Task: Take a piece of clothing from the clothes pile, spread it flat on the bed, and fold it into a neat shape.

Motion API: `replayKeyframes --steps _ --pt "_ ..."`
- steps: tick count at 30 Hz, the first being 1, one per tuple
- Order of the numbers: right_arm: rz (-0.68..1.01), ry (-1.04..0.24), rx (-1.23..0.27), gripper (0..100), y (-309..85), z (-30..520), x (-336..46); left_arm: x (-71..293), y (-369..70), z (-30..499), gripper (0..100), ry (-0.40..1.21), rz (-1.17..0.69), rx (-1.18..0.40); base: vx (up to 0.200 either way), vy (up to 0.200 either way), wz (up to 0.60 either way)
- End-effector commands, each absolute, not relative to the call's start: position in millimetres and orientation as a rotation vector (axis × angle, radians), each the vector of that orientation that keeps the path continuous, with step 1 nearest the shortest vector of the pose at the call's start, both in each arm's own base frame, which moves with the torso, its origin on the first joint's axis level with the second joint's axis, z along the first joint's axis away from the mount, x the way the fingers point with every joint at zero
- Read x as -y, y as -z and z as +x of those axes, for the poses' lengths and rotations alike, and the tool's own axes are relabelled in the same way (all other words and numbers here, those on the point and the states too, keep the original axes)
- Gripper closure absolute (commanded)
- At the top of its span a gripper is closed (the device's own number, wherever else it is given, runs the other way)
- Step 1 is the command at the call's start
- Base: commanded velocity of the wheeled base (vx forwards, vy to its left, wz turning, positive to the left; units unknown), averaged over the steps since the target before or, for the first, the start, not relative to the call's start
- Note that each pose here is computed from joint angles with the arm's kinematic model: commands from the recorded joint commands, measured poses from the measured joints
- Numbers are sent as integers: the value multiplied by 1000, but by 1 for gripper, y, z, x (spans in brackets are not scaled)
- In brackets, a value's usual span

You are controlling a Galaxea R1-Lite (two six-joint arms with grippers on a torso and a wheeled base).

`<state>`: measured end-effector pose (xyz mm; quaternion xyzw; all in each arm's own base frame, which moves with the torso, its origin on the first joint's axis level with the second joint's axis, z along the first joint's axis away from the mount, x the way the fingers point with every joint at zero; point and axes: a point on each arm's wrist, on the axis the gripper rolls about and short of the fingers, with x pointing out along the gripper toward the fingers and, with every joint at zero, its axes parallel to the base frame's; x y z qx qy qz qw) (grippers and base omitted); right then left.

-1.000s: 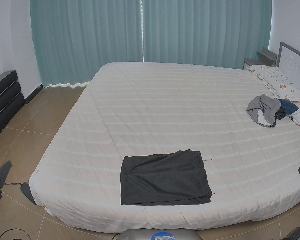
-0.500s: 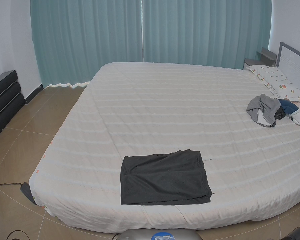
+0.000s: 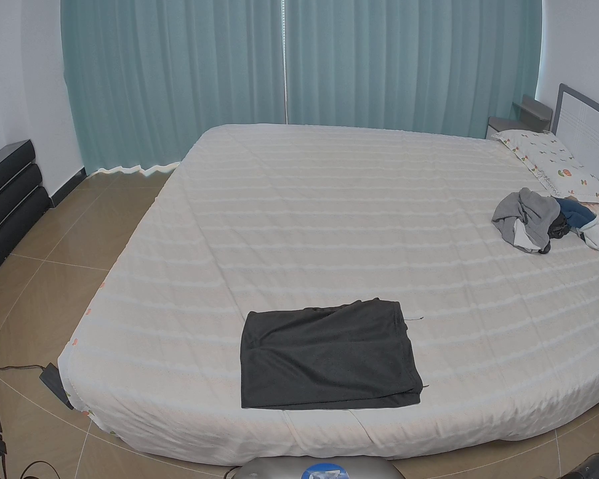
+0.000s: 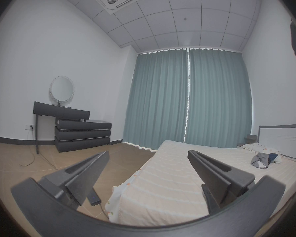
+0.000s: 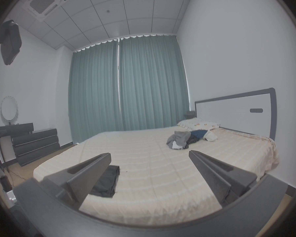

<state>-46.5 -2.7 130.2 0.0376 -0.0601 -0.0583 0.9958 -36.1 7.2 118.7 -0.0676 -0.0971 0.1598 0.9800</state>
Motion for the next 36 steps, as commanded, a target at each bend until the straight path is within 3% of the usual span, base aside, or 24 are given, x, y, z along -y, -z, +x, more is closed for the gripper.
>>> replayKeyframes --steps 1,7,13,24,36 --pt "20 115 158 0 -92 -24 3 -6 -95 -25 0 -242 -144 209 0 0 0" --pt "5 80 130 0 -89 -24 2 -4 -94 -25 0 -188 -136 189 0 0 0" --pt "7 66 75 0 -84 -23 1 -3 -82 -23 0 -123 -143 70 0 0 0" --pt "10 32 72 0 -83 -23 1 2 -83 -23 0 71 -143 59 0 0 0" --pt "9 -34 34 0 -83 -24 -1 1 -76 -23 0 52 -9 0 0 0 0"
